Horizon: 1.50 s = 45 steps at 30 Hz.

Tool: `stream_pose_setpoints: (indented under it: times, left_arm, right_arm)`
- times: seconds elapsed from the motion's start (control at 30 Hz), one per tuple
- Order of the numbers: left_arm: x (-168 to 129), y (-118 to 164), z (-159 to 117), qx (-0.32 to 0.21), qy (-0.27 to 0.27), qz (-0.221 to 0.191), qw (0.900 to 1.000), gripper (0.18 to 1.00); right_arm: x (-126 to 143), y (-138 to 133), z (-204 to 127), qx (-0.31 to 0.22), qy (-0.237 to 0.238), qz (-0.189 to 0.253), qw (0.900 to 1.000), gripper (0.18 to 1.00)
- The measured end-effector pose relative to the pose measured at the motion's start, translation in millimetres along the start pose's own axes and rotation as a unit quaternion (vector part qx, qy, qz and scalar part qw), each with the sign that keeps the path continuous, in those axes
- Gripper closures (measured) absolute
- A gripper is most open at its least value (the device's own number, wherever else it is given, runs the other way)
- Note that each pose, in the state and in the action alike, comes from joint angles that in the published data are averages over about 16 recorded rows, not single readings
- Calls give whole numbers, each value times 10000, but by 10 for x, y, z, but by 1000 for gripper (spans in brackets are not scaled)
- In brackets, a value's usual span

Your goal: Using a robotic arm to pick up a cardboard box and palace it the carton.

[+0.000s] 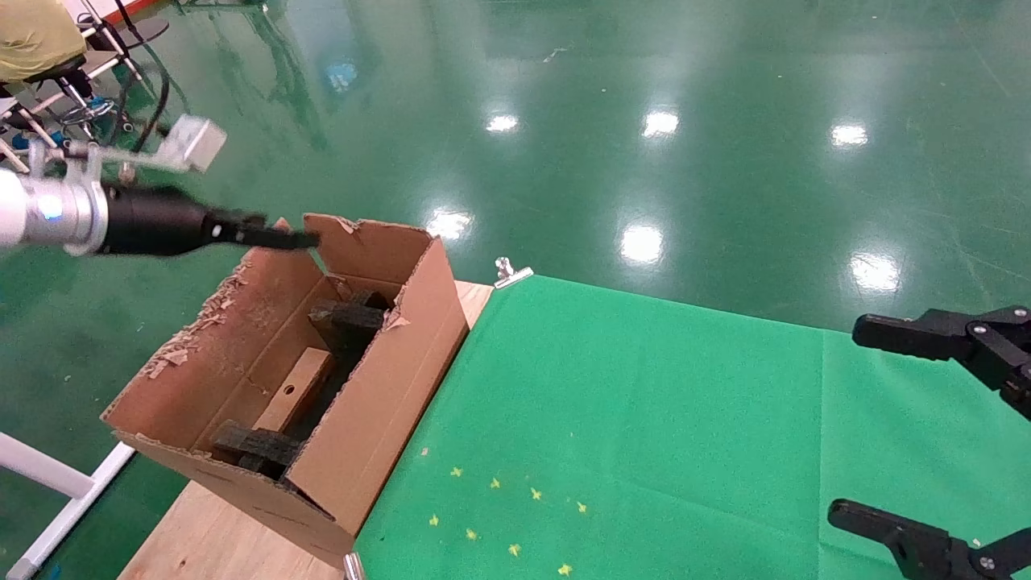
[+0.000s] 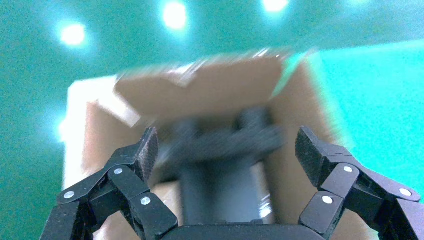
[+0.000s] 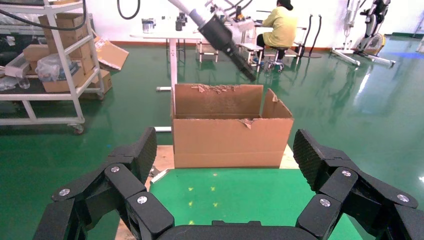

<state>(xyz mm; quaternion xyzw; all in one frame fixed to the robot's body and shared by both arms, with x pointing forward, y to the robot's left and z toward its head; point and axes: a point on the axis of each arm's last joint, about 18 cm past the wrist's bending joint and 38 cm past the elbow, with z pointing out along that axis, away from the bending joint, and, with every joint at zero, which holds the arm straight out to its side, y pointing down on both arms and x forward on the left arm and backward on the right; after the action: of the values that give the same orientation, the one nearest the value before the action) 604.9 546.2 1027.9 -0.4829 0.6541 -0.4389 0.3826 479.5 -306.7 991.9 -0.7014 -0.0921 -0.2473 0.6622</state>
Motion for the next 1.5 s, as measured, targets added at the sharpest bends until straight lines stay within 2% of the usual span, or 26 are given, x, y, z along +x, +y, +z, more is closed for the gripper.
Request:
stream_pose_setpoints:
  times: [0.17, 0.33, 0.5, 0.67, 0.97, 1.23, 1.5]
  left_arm:
    - [332, -219, -81, 414, 868, -5, 9954, 201]
    - [646, -341, -155, 727, 1725, -68, 9823, 188]
    - [825, -381, -198, 884, 2241, -127, 9705, 183]
    - [897, -395, -211, 967, 2441, -120, 9648, 183]
    - [965, -367, -151, 1067, 2472, 180, 9629, 183]
    - [1158, -333, -112, 1313, 2725, 644, 9510, 183]
    - [1384, -272, -100, 1566, 3007, 1099, 9344, 183]
  right_arm:
    - [0, 0, 0, 0, 0, 0, 10000, 178]
    - [0, 0, 0, 0, 1, 1, 10000, 178]
    - [0, 0, -1, 0, 2, 1, 10000, 178]
    - [1, 0, -1, 0, 3, 2, 10000, 178]
    - [1, 0, -1, 0, 3, 1, 10000, 178]
    - [1, 1, -1, 0, 3, 2, 10000, 178]
    - [1, 1, -1, 0, 3, 2, 10000, 178]
